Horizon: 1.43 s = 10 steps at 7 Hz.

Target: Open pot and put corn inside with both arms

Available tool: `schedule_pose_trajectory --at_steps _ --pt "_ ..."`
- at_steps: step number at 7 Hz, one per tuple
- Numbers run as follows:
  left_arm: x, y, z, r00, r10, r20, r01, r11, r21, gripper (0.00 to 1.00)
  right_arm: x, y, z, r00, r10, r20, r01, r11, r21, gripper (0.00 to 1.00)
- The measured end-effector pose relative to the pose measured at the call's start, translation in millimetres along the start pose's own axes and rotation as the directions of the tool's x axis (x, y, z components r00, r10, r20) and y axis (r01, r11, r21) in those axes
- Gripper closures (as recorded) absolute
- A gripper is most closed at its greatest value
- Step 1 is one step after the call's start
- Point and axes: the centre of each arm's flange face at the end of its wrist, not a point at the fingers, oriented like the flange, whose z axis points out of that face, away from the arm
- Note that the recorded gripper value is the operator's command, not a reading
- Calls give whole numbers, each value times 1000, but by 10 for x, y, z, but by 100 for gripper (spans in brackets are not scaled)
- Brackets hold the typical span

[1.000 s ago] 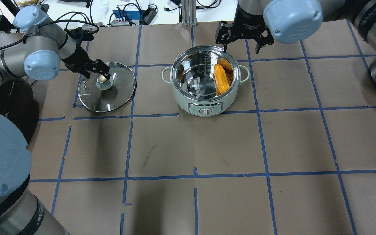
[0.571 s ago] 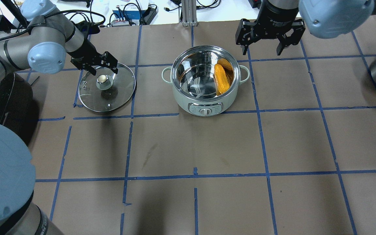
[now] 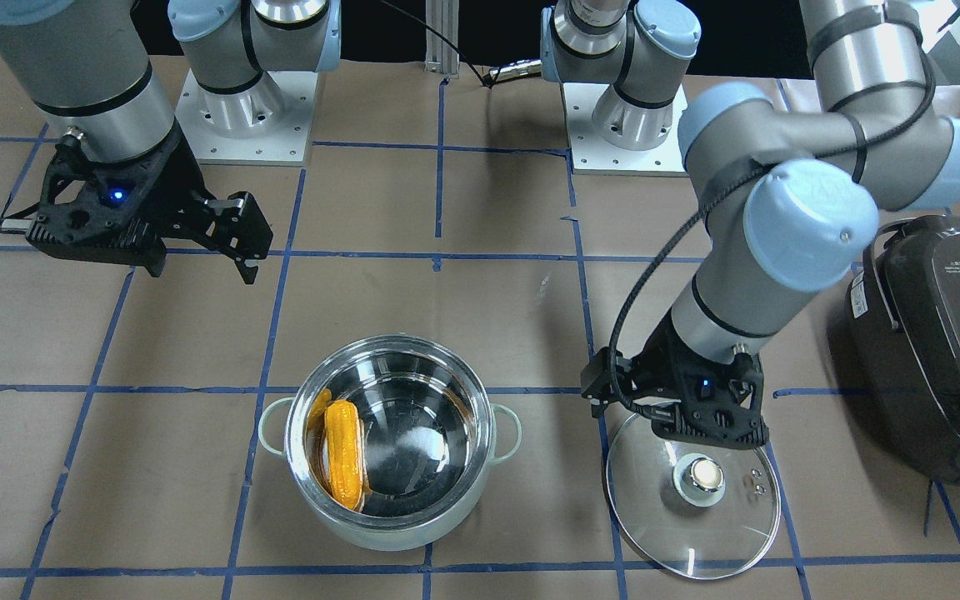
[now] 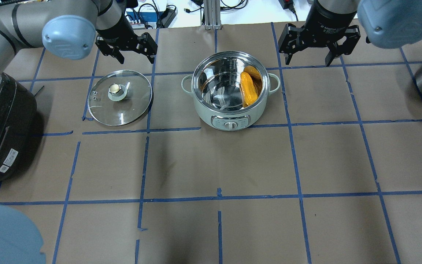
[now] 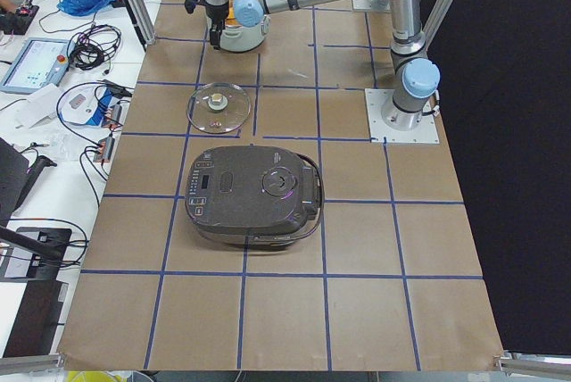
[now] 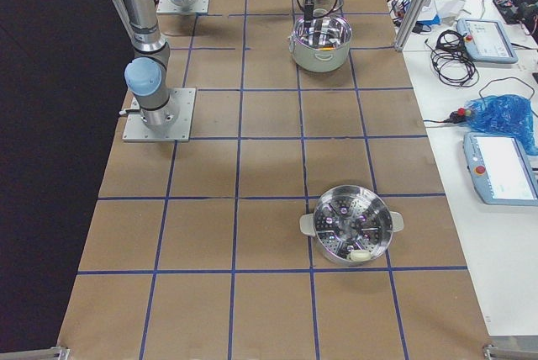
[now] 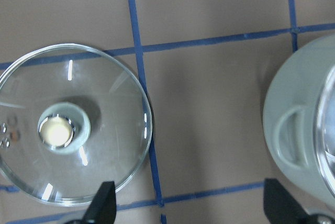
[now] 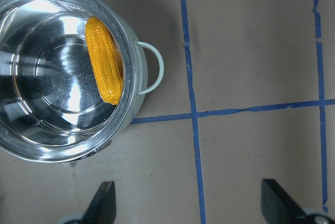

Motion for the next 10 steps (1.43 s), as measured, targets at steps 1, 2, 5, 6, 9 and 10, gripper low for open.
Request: schedule_pose_trajectory --at_steps 1,2,5,6,9,10 --pt "98 218 -404 1000 7 12 -7 1000 -5 0 35 -5 -10 1000 6 1 -6 1000 1 3" --pt "154 448 -731 1000 9 17 -9 1000 -11 0 57 -12 -26 1000 10 2 -10 1000 4 3" --pt "173 787 -1040 1000 5 29 -3 999 -51 0 74 -7 -42 1000 14 1 -14 1000 -5 3" --pt "150 828 -1059 999 3 44 0 998 -65 0 72 1 -56 1000 14 0 -14 1000 -11 4" --pt "103 890 -1088 998 3 69 3 996 -89 0 61 10 -74 1000 14 1 -14 1000 -15 3" --pt "98 892 -1090 998 3 69 3 996 -89 0 40 17 -80 1000 13 1 -13 1000 -14 3"
